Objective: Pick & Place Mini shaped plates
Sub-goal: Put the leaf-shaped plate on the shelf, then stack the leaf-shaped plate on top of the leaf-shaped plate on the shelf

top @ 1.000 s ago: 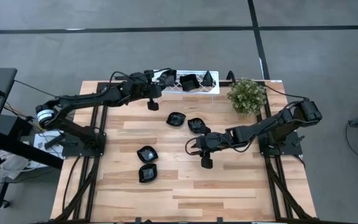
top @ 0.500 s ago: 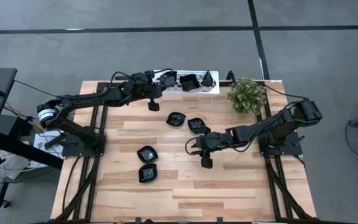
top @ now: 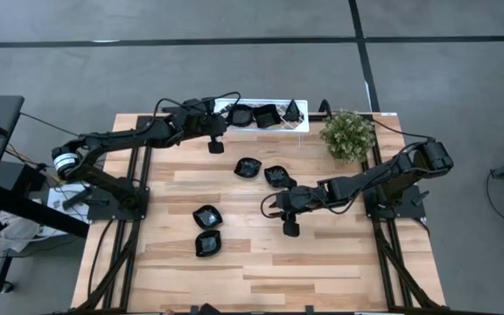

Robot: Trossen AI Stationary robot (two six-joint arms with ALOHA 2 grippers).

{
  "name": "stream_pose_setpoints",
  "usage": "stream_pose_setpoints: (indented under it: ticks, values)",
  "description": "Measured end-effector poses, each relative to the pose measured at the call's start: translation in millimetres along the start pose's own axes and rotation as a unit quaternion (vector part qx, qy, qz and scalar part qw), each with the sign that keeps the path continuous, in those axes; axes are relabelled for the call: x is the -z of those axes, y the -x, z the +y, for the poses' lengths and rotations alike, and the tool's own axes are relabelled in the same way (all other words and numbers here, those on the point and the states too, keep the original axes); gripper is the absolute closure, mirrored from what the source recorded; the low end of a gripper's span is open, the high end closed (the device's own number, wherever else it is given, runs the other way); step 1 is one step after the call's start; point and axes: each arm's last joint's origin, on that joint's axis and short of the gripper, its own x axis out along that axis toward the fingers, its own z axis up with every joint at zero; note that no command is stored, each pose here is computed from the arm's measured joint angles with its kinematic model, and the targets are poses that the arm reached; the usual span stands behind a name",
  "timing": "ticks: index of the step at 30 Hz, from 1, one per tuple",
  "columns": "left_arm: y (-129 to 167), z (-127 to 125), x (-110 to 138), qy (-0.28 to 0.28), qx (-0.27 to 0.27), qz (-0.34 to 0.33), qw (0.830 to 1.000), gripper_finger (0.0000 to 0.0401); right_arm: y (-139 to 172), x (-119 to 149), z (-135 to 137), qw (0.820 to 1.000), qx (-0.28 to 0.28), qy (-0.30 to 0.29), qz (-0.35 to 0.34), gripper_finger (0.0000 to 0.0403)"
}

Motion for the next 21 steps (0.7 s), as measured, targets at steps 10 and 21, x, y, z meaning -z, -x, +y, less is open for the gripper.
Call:
stream_pose_setpoints:
  ticks: [10,21]
  values:
    - [0.0,0.5,1.2,0.01,-0.007,0.01,1.0,0.0329,0.0,0.0,0.0,1.0,0.0,0.0,0.0,0.0288]
    - [28.0,-6.8,-17.7,0.069,-0.028,0.018,0.997,0.0329,0.0,0.5,-0.1,1.0,0.0,-0.011,0.003,0.0288]
